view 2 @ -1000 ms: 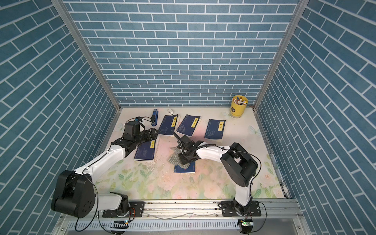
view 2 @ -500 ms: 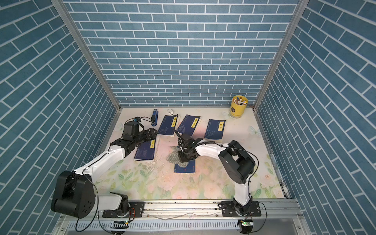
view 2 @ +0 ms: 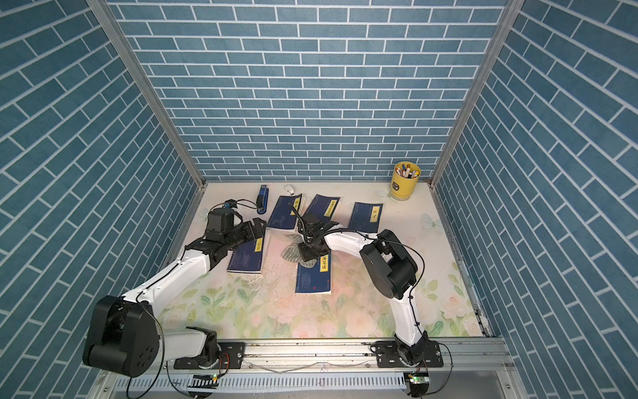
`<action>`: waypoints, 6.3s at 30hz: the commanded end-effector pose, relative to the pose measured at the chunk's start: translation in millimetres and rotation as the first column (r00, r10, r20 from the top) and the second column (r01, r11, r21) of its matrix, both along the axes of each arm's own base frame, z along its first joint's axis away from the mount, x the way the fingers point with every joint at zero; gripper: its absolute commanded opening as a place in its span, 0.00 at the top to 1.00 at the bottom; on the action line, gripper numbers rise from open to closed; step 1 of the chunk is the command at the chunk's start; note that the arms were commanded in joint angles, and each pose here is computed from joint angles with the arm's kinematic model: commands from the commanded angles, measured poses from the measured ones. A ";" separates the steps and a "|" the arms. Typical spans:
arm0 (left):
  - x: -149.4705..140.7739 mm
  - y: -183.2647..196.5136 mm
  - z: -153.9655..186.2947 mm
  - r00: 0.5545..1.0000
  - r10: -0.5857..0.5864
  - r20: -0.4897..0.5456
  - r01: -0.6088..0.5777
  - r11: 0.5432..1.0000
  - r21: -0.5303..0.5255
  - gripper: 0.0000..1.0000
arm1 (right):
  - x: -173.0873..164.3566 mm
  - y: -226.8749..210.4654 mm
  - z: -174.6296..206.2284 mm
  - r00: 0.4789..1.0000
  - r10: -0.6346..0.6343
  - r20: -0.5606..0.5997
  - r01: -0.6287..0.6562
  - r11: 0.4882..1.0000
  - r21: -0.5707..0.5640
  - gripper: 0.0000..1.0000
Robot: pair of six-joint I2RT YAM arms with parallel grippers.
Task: Wipe the cover of the book
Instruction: Wipe the dirt from the cover of the book, then place the cleaning item at the center of the board.
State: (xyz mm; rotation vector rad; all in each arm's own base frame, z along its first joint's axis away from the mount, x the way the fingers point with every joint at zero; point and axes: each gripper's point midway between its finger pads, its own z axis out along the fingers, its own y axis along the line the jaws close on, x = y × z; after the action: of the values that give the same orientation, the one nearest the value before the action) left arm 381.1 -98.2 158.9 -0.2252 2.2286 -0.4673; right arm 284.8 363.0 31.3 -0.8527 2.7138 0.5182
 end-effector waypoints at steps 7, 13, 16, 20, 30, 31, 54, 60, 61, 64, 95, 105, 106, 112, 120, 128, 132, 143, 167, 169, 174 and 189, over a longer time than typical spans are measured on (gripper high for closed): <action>1.2 15.0 -5.1 0.999 0.046 0.008 -0.046 0.998 0.041 0.00 | -125.0 -54.5 -43.4 0.978 0.040 -0.204 -0.070 0.987 -0.144 1.00; 6.4 13.6 -2.8 0.999 0.044 0.015 -0.044 0.998 0.035 0.00 | -82.2 -39.1 -37.5 0.991 0.032 -0.129 -0.045 0.994 -0.095 1.00; 5.4 13.1 -4.8 0.999 0.048 0.006 -0.048 0.999 0.025 0.00 | -41.5 -31.9 -39.0 0.994 -0.008 -0.110 -0.001 0.997 -0.081 1.00; 2.2 11.7 -5.0 0.999 0.052 0.011 -0.052 0.999 -0.003 0.00 | -6.4 -18.7 -37.6 0.995 0.010 -0.095 -0.018 0.996 -0.083 1.00; 2.0 14.7 -7.2 0.998 0.063 0.007 -0.063 0.998 0.013 0.00 | -42.9 -25.1 -36.3 0.992 0.058 -0.111 -0.071 0.991 -0.114 1.00; 2.6 14.8 -7.9 0.998 0.064 0.006 -0.064 0.998 0.015 0.00 | -54.0 -25.5 -35.1 0.991 0.074 -0.112 -0.087 0.989 -0.118 1.00; 1.4 20.9 -7.7 0.997 0.076 -0.002 -0.076 0.996 0.049 0.00 | -45.8 -24.5 -33.1 0.985 0.022 -0.170 -0.030 0.999 -0.043 1.00; 0.9 23.8 -7.2 0.997 0.081 0.000 -0.081 0.995 0.054 0.00 | -5.8 -20.7 -46.1 0.984 0.001 -0.176 -0.011 0.998 -0.055 1.00; 1.3 24.0 -7.1 0.997 0.081 0.000 -0.081 0.995 0.053 0.00 | 2.0 -20.1 -47.0 0.985 -0.008 -0.173 -0.002 0.998 -0.057 1.00; 2.3 24.2 -6.7 0.997 0.080 -0.003 -0.080 0.995 0.053 0.00 | 8.7 -16.9 -45.6 0.986 -0.004 -0.164 -0.006 0.998 -0.059 1.00; 5.0 18.1 -13.1 0.997 0.071 -0.008 -0.071 0.997 0.006 0.00 | -4.0 -68.0 -56.8 0.983 -0.080 -0.164 0.058 0.989 -0.134 1.00; 6.1 19.5 -13.4 0.997 0.078 -0.006 -0.078 0.997 0.009 0.00 | -52.5 -85.0 -47.1 0.978 -0.066 -0.197 0.035 0.987 -0.157 1.00; 7.7 18.8 -13.2 0.997 0.077 -0.006 -0.077 0.997 0.008 0.00 | -65.0 -88.7 -46.7 0.977 -0.064 -0.203 0.031 0.986 -0.166 1.00; 15.0 16.5 -15.9 0.998 0.068 -0.008 -0.068 0.998 0.013 0.00 | -124.5 -111.2 -52.4 0.959 -0.128 -0.253 0.079 0.978 -0.195 0.99; 13.4 14.5 -20.0 0.998 0.058 -0.017 -0.058 0.998 0.005 0.00 | -60.9 -118.2 -53.1 0.951 -0.233 -0.202 0.199 0.964 -0.176 0.99; 4.1 16.2 -18.9 0.998 0.060 -0.018 -0.060 0.998 0.001 0.00 | -5.0 -92.9 -51.4 0.962 -0.198 -0.189 0.169 0.972 -0.162 0.98; 3.6 18.4 -18.7 0.998 0.061 -0.012 -0.061 0.998 0.018 0.00 | -30.4 -105.8 -49.6 0.956 -0.214 -0.201 0.179 0.967 -0.181 0.98; 12.8 17.3 -20.6 0.998 0.068 -0.012 -0.068 0.998 0.017 0.00 | -131.2 -129.1 -45.5 0.939 -0.237 -0.249 0.185 0.959 -0.217 0.96; -3.9 1.8 -30.2 0.999 0.005 -0.034 -0.005 1.000 -0.017 0.01 | 33.8 -129.6 -5.5 0.957 -0.282 -0.066 0.273 0.954 -0.124 0.96; -2.5 -2.4 -32.5 0.999 -0.008 -0.040 0.007 1.000 -0.015 0.01 | 32.6 -141.8 6.5 0.954 -0.296 -0.041 0.288 0.948 -0.134 0.95; 2.5 -15.9 -32.6 0.999 -0.036 -0.035 0.035 0.999 -0.023 0.01 | 26.1 -189.9 20.8 0.918 -0.396 0.000 0.388 0.901 -0.196 0.95; -6.2 -84.1 -57.5 0.978 -0.187 -0.096 0.187 0.982 -0.015 0.03 | 16.0 -244.9 50.2 0.852 -0.511 0.109 0.520 0.809 -0.273 0.59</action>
State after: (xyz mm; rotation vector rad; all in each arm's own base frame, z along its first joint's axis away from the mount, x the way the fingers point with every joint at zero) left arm 374.5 -171.5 97.0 -0.0610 2.3653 -0.5547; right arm 298.6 124.9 56.7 -0.1324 2.9056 0.0498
